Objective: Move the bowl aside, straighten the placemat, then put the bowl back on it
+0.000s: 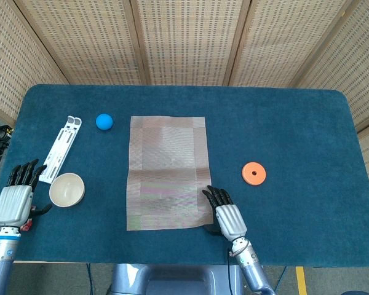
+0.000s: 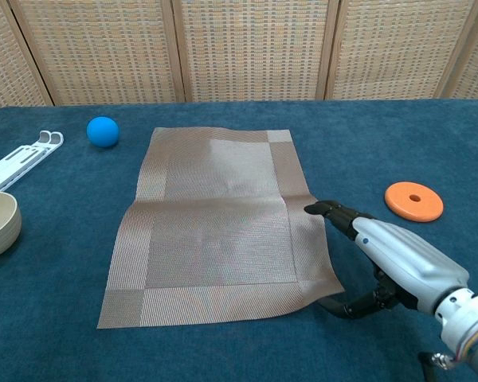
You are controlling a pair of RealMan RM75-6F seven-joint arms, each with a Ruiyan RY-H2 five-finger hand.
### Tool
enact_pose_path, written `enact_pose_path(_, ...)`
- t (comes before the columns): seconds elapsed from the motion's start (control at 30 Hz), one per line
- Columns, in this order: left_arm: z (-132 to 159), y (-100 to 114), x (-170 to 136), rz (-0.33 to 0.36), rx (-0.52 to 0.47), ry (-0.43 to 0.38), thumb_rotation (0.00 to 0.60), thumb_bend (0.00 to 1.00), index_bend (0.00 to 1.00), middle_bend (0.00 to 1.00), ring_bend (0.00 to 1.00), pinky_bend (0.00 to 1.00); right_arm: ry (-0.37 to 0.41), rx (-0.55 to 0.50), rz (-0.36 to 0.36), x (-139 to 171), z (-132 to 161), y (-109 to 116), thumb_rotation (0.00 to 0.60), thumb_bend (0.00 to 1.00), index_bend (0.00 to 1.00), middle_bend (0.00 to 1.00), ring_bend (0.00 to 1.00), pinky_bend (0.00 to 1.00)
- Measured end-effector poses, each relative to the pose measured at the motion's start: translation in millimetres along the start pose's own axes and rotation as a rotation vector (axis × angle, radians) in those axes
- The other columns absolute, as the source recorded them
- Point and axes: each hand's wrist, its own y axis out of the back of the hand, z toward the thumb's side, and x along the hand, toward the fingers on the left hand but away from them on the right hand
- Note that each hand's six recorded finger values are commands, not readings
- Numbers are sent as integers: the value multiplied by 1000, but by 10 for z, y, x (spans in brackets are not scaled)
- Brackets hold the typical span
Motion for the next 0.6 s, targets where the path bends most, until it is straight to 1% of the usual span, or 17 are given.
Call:
enact_pose_path(0.07,0,1,0,-1,-2,0,600,111,104,0,0,0,11,-35,-13,4,9,21,600,544,0,0,0,0)
enact_pose_path(0.13,1,1,-1,-1,-5,-1,600,111,105,0,0,0,21,-57,-24,7,1,33,600,574,0,0,0,0)
enact_pose_path(0.23,-2,1,-2,-4,-10,-1,600,111,105,0,0,0,18,-55,-22,2,-31,23,600,573,0,0,0,0)
enact_pose_path(0.3,-5,1,0,-4,-14,0,600,111,105,0,0,0,17,-71,-25,-7,-32,26,600,566,30,0,0,0)
enact_pose_path(0.37,-8,-5,3,-7,-15,0,600,111,106,0,0,0,19,-96,-39,-20,-28,46,600,556,140,0,0,0)
enact_pose_path(0.47,-8,-7,5,-8,-16,1,600,111,106,0,0,0,26,-125,-76,-44,-28,90,600,539,272,0,0,0)
enact_pose_path(0.6,-9,-8,7,-8,-17,2,600,110,106,0,0,0,33,-127,-107,-61,-33,106,600,514,383,1,0,0)
